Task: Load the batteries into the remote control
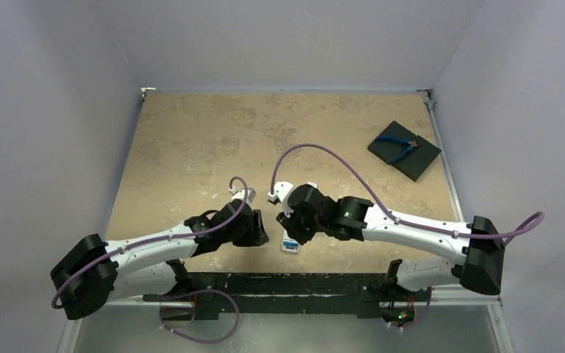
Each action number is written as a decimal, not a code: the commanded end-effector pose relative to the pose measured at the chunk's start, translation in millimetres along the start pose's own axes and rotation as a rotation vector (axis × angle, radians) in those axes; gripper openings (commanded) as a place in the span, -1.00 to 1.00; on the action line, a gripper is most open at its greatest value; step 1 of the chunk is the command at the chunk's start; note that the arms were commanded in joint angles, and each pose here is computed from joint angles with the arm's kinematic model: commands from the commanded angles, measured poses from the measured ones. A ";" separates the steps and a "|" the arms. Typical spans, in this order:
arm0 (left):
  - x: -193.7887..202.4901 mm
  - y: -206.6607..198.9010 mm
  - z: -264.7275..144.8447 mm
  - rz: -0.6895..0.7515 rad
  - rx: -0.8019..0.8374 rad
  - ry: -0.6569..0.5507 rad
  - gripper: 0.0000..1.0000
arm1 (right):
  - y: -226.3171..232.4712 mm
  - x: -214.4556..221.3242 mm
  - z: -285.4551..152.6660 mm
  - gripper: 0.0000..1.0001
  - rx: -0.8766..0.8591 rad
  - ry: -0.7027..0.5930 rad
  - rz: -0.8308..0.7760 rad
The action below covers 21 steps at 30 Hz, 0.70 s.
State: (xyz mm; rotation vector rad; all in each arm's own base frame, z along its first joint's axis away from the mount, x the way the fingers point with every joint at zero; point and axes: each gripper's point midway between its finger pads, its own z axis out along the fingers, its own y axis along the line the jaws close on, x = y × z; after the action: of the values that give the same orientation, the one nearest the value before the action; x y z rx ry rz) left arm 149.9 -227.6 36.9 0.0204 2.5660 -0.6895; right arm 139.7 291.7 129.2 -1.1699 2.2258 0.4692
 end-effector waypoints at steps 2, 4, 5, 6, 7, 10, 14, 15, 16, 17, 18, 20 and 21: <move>-11.6 -23.3 3.0 0.008 0.073 -0.013 -0.09 | -7.3 2.2 -5.5 -0.30 0.047 -0.026 0.203; -10.0 -24.2 5.5 0.010 0.074 -0.002 -0.08 | -7.4 3.5 -5.5 -0.31 0.049 -0.049 0.251; -9.2 -24.3 7.2 0.010 0.074 0.003 -0.09 | -7.1 3.8 -5.0 -0.31 0.048 -0.066 0.279; -8.4 -24.6 8.5 0.010 0.074 0.007 -0.09 | -5.9 2.3 -4.2 -0.31 0.040 -0.092 0.306; -8.1 -24.8 9.9 0.011 0.073 0.009 -0.09 | -6.6 3.8 -3.0 -0.27 0.043 -0.108 0.332; -7.6 -24.3 15.0 0.010 0.063 0.018 -0.12 | -11.6 10.2 0.1 -0.19 0.072 -0.128 0.451; -4.3 -28.2 20.7 0.012 0.075 0.041 -0.21 | -12.7 21.9 9.9 -0.21 0.075 -0.108 0.559; -3.8 -28.5 22.5 0.013 0.075 0.045 -0.24 | -11.2 24.3 13.1 -0.24 0.067 -0.100 0.580; -3.4 -29.7 24.0 0.013 0.078 0.049 -0.27 | -9.3 26.1 16.2 -0.29 0.059 -0.092 0.597; -3.5 -30.4 25.3 0.013 0.080 0.052 -0.32 | -7.7 27.8 19.4 -0.33 0.052 -0.086 0.609; -3.1 -31.2 26.7 0.015 0.082 0.056 -0.36 | -6.7 29.7 22.6 -0.37 0.049 -0.081 0.622; -1.9 -33.0 29.3 0.015 0.088 0.065 -0.46 | -6.3 32.4 27.7 -0.44 0.050 -0.082 0.648; -1.4 -33.9 30.6 0.015 0.091 0.069 -0.50 | -6.0 33.5 29.7 -0.46 0.049 -0.085 0.663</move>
State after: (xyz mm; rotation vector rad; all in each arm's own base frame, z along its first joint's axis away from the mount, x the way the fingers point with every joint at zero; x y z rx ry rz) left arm 153.7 -256.1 21.1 0.0654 2.6261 -0.7484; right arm 134.6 269.8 83.6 -0.4893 2.5051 0.6084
